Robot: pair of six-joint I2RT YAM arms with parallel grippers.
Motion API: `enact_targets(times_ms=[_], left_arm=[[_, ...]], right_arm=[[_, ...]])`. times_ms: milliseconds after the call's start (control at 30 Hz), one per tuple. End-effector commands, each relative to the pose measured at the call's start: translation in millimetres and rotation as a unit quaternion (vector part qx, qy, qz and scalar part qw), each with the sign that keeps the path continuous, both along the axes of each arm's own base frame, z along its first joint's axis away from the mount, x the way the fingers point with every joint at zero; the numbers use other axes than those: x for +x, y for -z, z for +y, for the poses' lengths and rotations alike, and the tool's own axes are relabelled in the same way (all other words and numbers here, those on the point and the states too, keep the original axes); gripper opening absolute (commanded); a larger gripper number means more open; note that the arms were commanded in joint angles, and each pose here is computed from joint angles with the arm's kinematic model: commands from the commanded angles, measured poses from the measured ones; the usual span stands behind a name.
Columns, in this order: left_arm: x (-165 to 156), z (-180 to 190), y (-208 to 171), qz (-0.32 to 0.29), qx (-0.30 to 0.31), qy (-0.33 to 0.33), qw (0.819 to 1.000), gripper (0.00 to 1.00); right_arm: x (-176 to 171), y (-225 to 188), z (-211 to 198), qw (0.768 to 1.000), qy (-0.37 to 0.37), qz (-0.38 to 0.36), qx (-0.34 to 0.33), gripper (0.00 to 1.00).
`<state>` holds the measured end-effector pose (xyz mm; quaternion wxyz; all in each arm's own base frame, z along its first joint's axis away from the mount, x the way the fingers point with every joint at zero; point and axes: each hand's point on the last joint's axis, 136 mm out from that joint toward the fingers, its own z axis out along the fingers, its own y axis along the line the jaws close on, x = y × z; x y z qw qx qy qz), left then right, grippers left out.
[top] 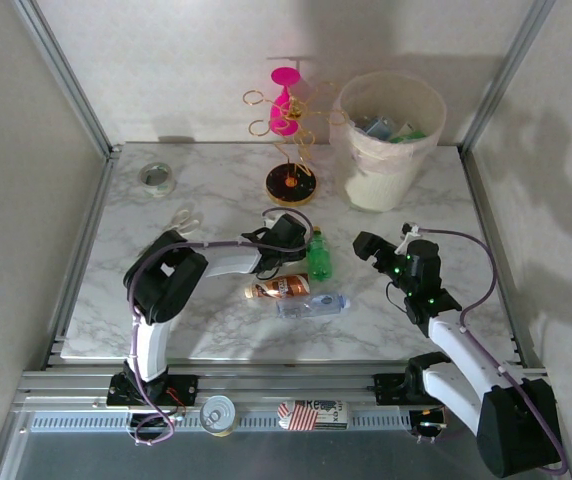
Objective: Put the plastic bottles in the bin
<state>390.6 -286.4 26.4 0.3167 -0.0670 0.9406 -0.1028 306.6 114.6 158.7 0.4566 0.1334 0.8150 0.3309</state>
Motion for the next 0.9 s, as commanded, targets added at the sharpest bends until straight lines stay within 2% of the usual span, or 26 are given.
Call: enact_targets(times_ms=[0, 167, 300, 333, 467, 633, 867], left_arm=[[-0.5, 3.8, 6.7, 0.003, 0.024, -0.004, 1.000, 0.68], [-1.4, 4.7, -3.0, -0.009, 0.013, -0.005, 1.000, 0.53], [-2.6, 7.2, -25.4, -0.039, -0.009, -0.004, 0.999, 0.52], [-4.1, 6.6, -32.3, -0.049, -0.017, 0.002, 0.999, 0.48], [-11.3, 6.3, -64.3, -0.094, -0.058, 0.023, 0.994, 0.48], [-26.3, 5.2, -102.5, -0.145, -0.112, 0.059, 0.981, 0.48], [-50.3, 2.1, -127.9, -0.188, -0.147, 0.114, 0.965, 0.48]], right_arm=[[-1.1, -9.8, 8.3, 1.000, -0.020, -0.014, 0.015, 0.99], [-4.5, -13.3, 18.3, 0.998, -0.050, -0.024, 0.028, 0.99], [-8.5, -19.9, 33.4, 0.994, -0.093, -0.034, 0.050, 0.99], [-10.2, -23.4, 39.2, 0.992, -0.110, -0.040, 0.057, 0.99], [-13.5, -37.7, 61.0, 0.984, -0.157, -0.058, 0.069, 0.99], [-12.0, -49.8, 93.2, 0.977, -0.197, -0.070, 0.053, 0.99], [-10.7, -62.7, 147.9, 0.960, -0.264, -0.076, 0.050, 0.99]])
